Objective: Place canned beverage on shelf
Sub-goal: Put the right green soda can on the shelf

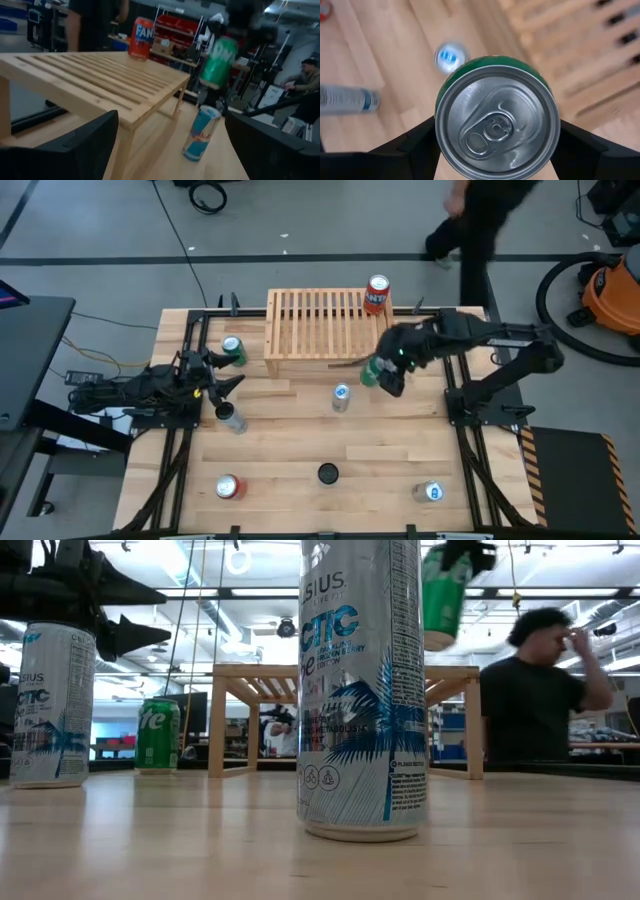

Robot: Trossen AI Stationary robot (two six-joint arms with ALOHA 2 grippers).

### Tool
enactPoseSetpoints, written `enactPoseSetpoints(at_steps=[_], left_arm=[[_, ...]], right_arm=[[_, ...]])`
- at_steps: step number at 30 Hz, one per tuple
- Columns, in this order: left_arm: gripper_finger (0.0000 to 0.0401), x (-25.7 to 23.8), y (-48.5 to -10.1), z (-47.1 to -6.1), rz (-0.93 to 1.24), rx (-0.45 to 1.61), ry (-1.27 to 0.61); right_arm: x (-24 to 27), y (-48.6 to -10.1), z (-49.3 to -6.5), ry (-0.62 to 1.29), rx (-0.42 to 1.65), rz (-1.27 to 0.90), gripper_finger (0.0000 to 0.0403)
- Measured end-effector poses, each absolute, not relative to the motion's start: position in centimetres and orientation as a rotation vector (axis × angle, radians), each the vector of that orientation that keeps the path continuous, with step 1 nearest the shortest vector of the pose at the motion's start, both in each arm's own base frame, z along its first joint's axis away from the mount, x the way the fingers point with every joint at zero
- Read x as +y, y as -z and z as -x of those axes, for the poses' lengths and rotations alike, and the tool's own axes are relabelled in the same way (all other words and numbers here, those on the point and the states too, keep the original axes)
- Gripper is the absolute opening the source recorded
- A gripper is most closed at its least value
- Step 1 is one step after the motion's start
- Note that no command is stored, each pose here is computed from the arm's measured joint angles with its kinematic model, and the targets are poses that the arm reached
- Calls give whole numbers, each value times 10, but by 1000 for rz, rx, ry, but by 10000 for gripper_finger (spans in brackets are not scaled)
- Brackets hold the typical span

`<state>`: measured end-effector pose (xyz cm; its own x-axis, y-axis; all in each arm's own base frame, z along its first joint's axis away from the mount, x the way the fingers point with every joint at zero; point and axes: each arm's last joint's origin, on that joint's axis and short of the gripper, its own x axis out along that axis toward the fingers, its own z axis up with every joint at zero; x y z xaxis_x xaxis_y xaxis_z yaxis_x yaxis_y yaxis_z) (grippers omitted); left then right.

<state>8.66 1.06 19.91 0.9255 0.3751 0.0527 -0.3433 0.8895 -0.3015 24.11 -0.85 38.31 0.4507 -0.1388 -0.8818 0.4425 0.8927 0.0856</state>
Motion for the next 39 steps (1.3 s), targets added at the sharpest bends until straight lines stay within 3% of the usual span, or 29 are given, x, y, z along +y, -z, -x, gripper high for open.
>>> enactPoseSetpoints(at_steps=[11, 22, 39], left_arm=[[369, 9, -195, -87, 285, -62, -329], [369, 9, -195, -87, 284, -56, -328], [369, 9, -194, -87, 275, -53, -328]], right_arm=[[-73, -417, -271, 420, 1021, -224, 306], [-144, -421, -292, 429, 1040, -227, 306], [-192, -419, -306, 388, 1052, -178, 308]])
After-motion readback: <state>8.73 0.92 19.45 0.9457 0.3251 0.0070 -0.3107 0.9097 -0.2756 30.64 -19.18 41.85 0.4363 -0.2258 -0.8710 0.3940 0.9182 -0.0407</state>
